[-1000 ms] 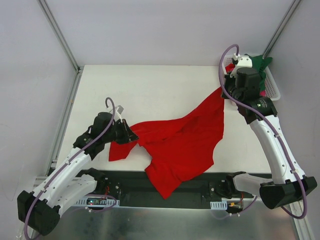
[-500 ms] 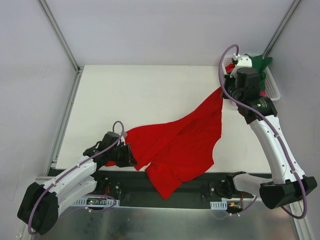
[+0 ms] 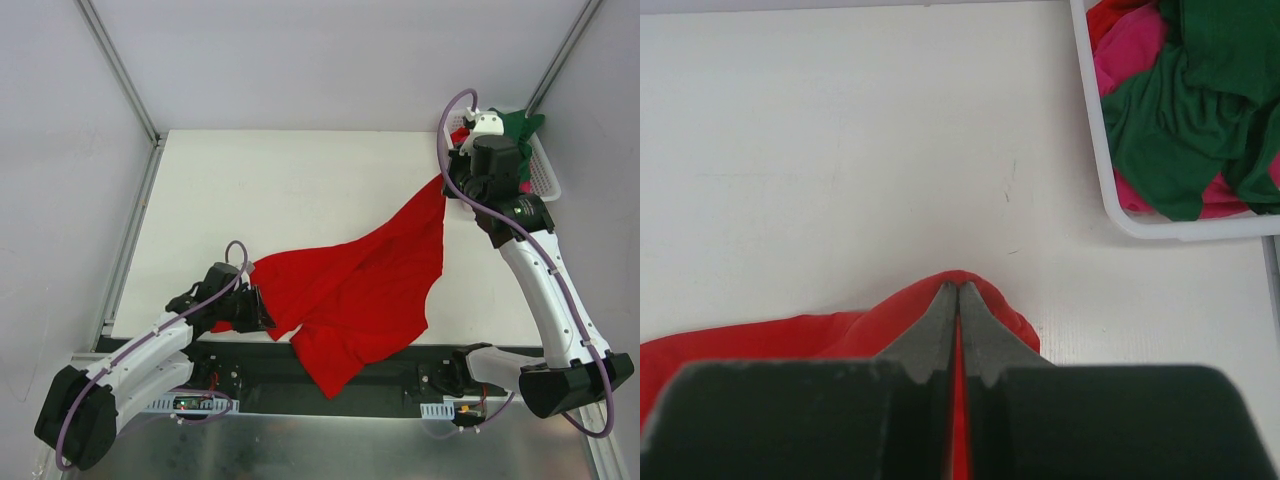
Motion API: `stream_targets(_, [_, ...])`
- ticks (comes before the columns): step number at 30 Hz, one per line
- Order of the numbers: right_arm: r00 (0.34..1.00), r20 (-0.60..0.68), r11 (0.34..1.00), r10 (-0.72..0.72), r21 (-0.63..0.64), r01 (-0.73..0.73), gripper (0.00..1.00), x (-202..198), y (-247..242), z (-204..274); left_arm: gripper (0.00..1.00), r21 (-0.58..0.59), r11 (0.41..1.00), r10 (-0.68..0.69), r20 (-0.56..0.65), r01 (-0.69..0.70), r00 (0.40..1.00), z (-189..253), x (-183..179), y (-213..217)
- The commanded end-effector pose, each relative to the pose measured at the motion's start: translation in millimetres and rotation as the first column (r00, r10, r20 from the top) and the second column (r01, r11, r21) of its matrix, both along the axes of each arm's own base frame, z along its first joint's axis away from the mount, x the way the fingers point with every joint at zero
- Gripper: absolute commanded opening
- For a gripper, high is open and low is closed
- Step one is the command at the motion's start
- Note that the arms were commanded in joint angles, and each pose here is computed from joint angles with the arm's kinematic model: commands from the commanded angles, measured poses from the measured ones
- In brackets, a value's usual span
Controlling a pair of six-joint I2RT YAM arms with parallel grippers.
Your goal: Fold and stack the t-shirts
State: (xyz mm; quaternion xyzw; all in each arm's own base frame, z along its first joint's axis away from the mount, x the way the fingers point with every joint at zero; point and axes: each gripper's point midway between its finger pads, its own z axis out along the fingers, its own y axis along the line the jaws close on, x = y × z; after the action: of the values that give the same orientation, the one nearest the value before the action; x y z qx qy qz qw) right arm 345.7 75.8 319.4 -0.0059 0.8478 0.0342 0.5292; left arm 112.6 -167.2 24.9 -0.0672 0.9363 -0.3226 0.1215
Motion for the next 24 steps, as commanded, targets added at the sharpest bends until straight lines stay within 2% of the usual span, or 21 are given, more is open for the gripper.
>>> stream_targets(1, [0.999,0.040,1.000,0.002,0.020,-0.002,0.01,2.6,2.5,10.6,0.25,-0.049,0.999,-0.010,0.042,0.012,0.999,16.9,6.4,-9.5])
stream_targets(9, [0.999,0.041,1.000,0.007,0.026,-0.008,0.01,3.0,4.8,10.6,0.25,-0.047,0.999,-0.007,0.045,0.010,0.999,20.5,3.8,-7.3])
stream_targets(17, [0.999,0.041,1.000,0.006,0.028,-0.007,0.01,3.0,4.9,10.6,0.31,-0.031,1.000,0.000,0.029,0.001,1.000,20.4,-1.1,-3.3])
stream_targets(24, [0.999,0.042,0.999,0.010,0.030,-0.011,0.02,3.6,6.5,11.3,0.30,-0.030,0.999,0.033,0.037,-0.032,0.999,22.3,-0.2,-1.3])
